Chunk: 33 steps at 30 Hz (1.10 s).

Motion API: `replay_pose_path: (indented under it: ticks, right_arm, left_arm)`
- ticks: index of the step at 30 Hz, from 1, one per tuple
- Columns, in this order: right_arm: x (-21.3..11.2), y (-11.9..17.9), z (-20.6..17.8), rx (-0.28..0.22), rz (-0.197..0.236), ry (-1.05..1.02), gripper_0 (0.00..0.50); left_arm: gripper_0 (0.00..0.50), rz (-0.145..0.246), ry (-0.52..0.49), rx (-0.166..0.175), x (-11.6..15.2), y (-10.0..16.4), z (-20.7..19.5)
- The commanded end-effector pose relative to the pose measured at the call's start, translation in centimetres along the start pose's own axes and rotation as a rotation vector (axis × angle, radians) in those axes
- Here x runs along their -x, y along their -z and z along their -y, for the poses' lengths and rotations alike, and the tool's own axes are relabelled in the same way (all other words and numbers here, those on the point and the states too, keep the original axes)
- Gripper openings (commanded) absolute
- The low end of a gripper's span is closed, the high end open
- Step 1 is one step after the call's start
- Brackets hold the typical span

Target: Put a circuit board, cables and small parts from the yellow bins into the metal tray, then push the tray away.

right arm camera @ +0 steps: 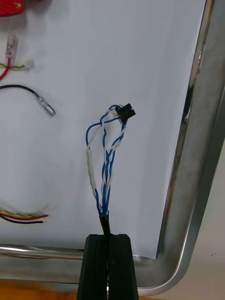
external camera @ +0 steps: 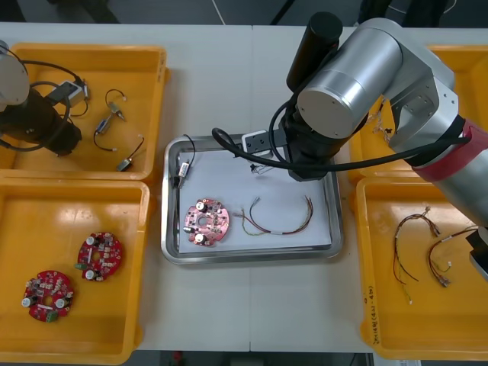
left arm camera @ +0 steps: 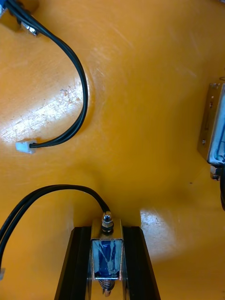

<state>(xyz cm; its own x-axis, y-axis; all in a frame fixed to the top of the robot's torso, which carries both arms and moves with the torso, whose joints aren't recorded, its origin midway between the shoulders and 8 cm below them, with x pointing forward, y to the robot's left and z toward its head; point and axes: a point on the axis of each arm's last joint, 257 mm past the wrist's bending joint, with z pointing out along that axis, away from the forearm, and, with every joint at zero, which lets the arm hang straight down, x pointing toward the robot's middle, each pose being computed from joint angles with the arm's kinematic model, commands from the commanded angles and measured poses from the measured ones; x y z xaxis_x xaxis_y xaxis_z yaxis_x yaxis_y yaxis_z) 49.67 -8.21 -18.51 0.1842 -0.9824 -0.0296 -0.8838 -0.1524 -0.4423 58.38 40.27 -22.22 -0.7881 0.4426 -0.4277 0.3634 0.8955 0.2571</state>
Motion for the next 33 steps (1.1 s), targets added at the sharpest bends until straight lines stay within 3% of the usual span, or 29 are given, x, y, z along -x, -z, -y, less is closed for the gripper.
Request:
replay_pose_path:
  ticks: [1, 6, 19, 25, 26, 27, 28, 29, 31, 33]
  right_arm:
    - [1.5, 0.6, 1.8, -0.055, -0.006, 0.039, 0.000]
    - [0.8, -0.4, 2.3, -0.083, -0.042, 0.040, 0.000]
    - [0.5, -3.4, 2.2, -0.068, 0.009, -0.029, 0.000]
    - [0.7, -4.0, 1.8, -0.073, 0.002, -0.020, 0.001]
    - [0.8, -4.1, 1.7, -0.072, 0.001, -0.018, 0.029]
    - [0.8, -4.1, 1.7, -0.073, 0.002, -0.023, 0.231]
    - [0.8, -4.2, 1.7, -0.071, 0.002, -0.025, 0.304]
    - [0.9, -4.1, 1.7, -0.072, 0.003, -0.027, 0.439]
    - [1.0, -4.2, 1.5, -0.065, 0.009, -0.036, 0.498]
    - [0.9, -4.3, 1.3, -0.059, 0.008, -0.045, 0.500]
  left_arm:
    - [0.000, -0.001, -0.086, 0.055, -0.4, 1.7, -2.7]
    - [0.000, -0.003, -0.084, 0.055, -0.2, 3.3, -3.2]
    - [0.000, 0.047, -0.066, 0.034, 2.1, 8.9, -2.9]
    - [0.000, 0.072, -0.069, 0.035, 3.3, 10.9, -2.3]
    - [0.001, 0.074, -0.069, 0.034, 3.4, 11.1, -2.2]
    - [0.000, 0.075, -0.070, 0.033, 3.7, 11.5, -1.9]
    - [0.000, 0.077, -0.067, 0.033, 3.7, 11.7, -1.9]
    - [0.000, 0.078, -0.071, 0.032, 4.0, 12.2, -1.6]
    - [0.000, 0.077, -0.073, 0.031, 4.3, 12.9, -1.3]
    - [0.000, 0.080, -0.062, 0.028, 4.7, 13.7, -0.8]
